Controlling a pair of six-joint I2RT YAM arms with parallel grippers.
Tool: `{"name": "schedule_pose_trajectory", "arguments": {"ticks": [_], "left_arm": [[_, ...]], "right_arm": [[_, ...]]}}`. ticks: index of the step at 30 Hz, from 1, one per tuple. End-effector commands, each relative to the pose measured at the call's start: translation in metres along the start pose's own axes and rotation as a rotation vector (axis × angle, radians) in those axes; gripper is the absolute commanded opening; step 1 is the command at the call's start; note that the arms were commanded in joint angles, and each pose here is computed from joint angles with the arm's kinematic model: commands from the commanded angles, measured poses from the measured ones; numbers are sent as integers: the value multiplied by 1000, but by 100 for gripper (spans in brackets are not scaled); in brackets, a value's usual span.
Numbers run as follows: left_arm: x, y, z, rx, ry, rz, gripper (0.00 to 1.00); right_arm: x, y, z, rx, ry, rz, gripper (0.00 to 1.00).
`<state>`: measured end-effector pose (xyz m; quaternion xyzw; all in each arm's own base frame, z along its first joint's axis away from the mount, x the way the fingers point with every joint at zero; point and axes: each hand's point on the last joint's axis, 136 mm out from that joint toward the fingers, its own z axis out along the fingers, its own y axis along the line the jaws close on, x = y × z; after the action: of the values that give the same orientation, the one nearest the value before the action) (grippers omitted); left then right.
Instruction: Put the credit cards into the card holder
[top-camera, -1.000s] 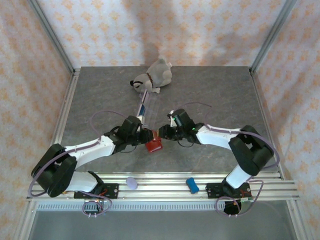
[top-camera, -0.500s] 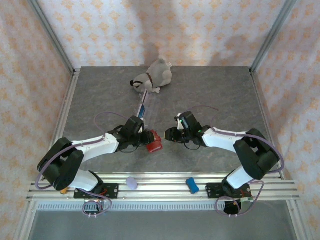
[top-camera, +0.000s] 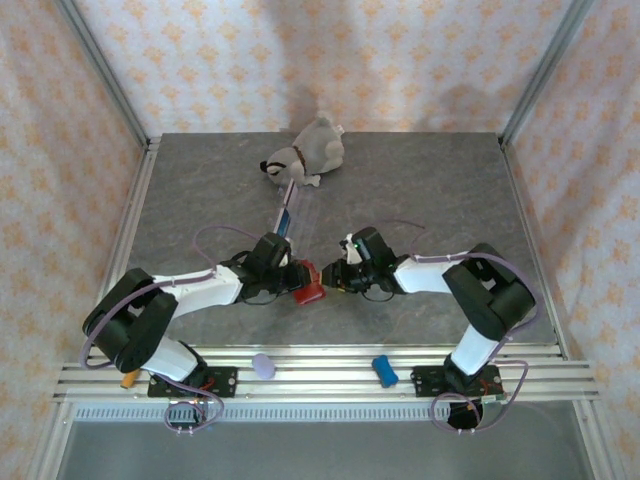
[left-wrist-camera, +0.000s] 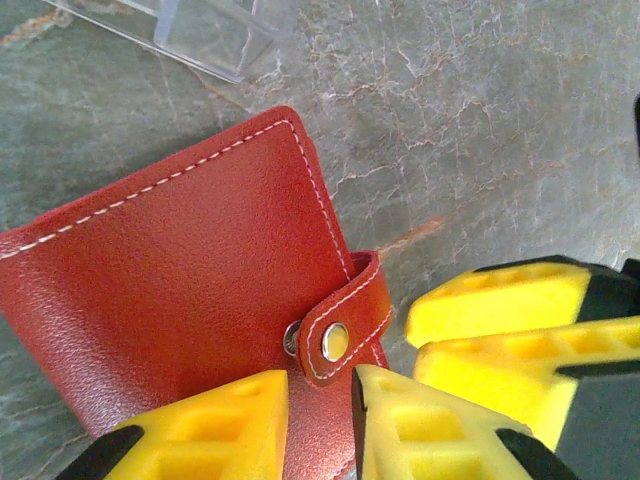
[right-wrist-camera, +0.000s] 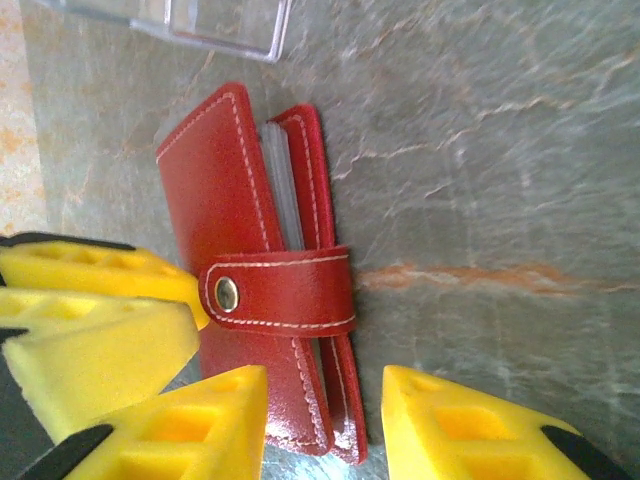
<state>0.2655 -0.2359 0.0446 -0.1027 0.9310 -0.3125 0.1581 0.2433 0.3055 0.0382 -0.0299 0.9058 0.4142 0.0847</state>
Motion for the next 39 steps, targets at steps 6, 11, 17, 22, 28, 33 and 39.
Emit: {"name": "schedule_pose_trajectory", "arguments": {"ticks": [6,11,17,22,28,33,39], "left_arm": [[-16,-15,3,37,-27,-2,23],[-19,-13,2,11,-35,12,15],[-23,-10,2,-9,-38,21,13],[-24,-6,6,-23,-30,13,21],[-25,-7,9,-14,-28,5,17],[-26,-10,6,0,-27,6,1],[-27,-8,-3,-18,-37,21,0]], "right_arm": [[6,0,8,-22,21,3,29],[8,-3,9,-15,22,4,27],[11,-6,8,-5,31,0,29],[12,-6,7,0,28,-3,30],[13,-9,7,7,27,-3,29],[12,-8,6,7,25,-3,29],[14,-12,6,23,34,-14,28]]}}
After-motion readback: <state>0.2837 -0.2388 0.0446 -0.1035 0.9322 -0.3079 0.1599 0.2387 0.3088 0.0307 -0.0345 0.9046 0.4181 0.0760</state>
